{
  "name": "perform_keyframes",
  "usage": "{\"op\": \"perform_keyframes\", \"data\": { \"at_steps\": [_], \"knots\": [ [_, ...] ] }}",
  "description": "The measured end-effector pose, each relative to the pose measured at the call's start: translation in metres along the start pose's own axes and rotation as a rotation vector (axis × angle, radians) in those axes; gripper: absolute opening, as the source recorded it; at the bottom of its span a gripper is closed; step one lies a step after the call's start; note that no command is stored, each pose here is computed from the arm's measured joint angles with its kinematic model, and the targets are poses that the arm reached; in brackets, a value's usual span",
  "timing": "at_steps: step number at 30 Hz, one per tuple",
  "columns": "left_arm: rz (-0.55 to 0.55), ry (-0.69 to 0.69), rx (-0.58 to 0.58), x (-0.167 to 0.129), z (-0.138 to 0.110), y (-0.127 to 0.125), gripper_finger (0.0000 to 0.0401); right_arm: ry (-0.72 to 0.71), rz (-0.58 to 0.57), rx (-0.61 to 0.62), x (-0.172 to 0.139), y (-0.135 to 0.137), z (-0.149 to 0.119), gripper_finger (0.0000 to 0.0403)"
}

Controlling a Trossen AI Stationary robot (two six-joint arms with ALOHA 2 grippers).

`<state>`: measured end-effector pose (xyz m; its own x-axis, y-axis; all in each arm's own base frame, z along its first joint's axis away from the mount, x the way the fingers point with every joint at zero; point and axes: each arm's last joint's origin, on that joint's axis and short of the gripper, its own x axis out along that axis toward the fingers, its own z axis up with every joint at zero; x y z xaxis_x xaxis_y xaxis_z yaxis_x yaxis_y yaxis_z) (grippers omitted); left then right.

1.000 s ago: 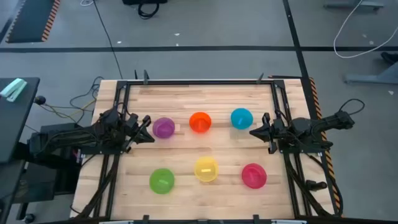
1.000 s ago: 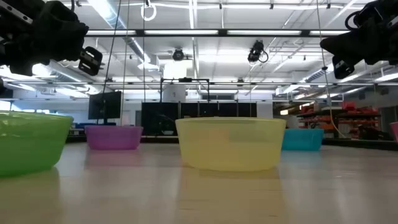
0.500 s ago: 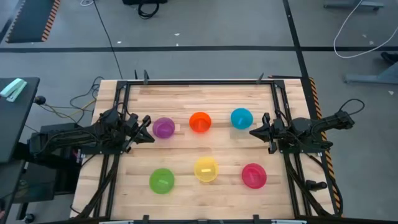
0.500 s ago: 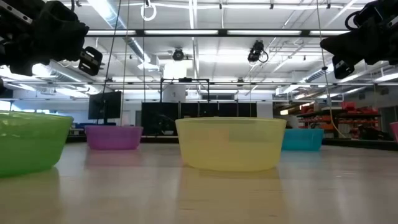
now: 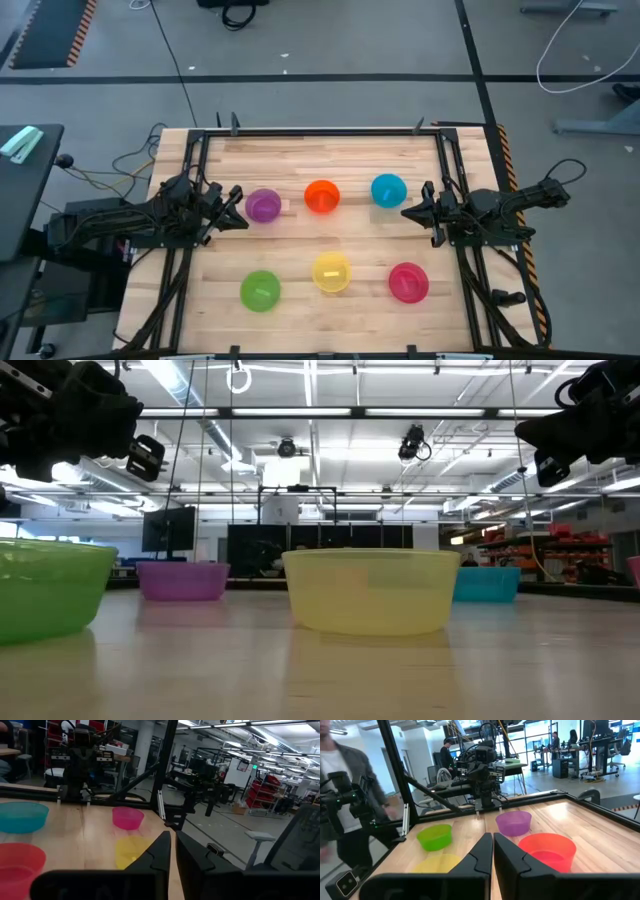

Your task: Nest bowls inside each other

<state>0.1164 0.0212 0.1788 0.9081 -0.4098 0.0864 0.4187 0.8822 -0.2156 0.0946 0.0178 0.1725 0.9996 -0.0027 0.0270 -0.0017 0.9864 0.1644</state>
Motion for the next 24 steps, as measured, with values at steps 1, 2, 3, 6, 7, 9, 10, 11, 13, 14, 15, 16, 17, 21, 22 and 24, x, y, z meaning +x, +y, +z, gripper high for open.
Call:
{"op": "perform_keyframes", "data": {
  "at_steps": [1,2,3,6,7,9,10,11,13,14,15,16,17,21,22,24],
  "knots": [
    [0.0,0.0,-0.001,0.0,-0.0001,0.0,0.0035,0.0,0.0,0.0,0.0,0.0,0.0,0.0022],
    [0.0,0.0,0.0,0.0,-0.0001,0.0,0.0034,0.0,0.0,0.0,0.0,0.0,-0.0001,0.0022],
    [0.0,0.0,0.0,0.0,-0.0001,0.0,0.0032,0.001,0.0,0.0,0.0,0.0,-0.0001,0.0022],
    [0.0,0.0,0.0,0.0,-0.0001,0.0,0.0027,0.0,0.0,0.0,0.0,0.0,-0.0001,0.0022],
    [0.0,0.0,0.0,0.0,-0.0001,0.0,0.0026,0.0,0.0,0.0,0.0,0.0,0.0,0.0022],
    [0.0,0.0,0.0,0.0,-0.0001,0.0,0.0023,0.001,0.0,0.0,0.0,0.0,-0.0001,0.0022],
    [0.0,0.001,-0.001,0.0,-0.0002,0.0,0.0023,0.001,0.0,0.0,0.0,0.0,-0.0001,0.0022],
    [0.0,0.0,0.0,0.0,-0.0001,0.0,0.0024,0.001,0.0,0.0,0.0,0.0,-0.0001,0.0022],
    [0.0,0.0,0.0,0.0,-0.0001,0.0,0.0026,0.0,0.0,0.0,0.0,0.0,0.0,0.0022],
    [0.0,0.0,0.0,0.0,-0.0001,0.0,0.0028,0.001,0.0,0.0,0.0,0.0,-0.0001,0.0022],
    [0.0,0.0,0.0,0.0,0.0,0.0,0.003,0.0,0.0,0.0,0.0,0.0,0.0,0.0022],
    [0.0,0.0,0.0,0.0,-0.0001,0.0,0.0032,0.001,0.0,0.0,0.0,0.0,-0.0002,0.0022],
    [0.0,0.0,0.0,0.0,0.0,0.0,0.0034,0.0,0.0,0.0,0.0,0.0,0.0,0.0022],
    [0.0,0.0,0.0,0.0,0.0,0.0,0.0035,0.0,0.0,0.0,0.0,0.0,-0.0001,0.0022],
    [0.0,0.0,0.0,0.0,-0.0001,0.0,0.0034,0.0,0.0,0.0,0.0,0.0,0.0,0.0022],
    [0.0,0.0,0.0,0.0,-0.0001,0.0,0.0031,0.0,0.0,0.0,0.0,0.0,0.0,0.0022]
  ]
}}
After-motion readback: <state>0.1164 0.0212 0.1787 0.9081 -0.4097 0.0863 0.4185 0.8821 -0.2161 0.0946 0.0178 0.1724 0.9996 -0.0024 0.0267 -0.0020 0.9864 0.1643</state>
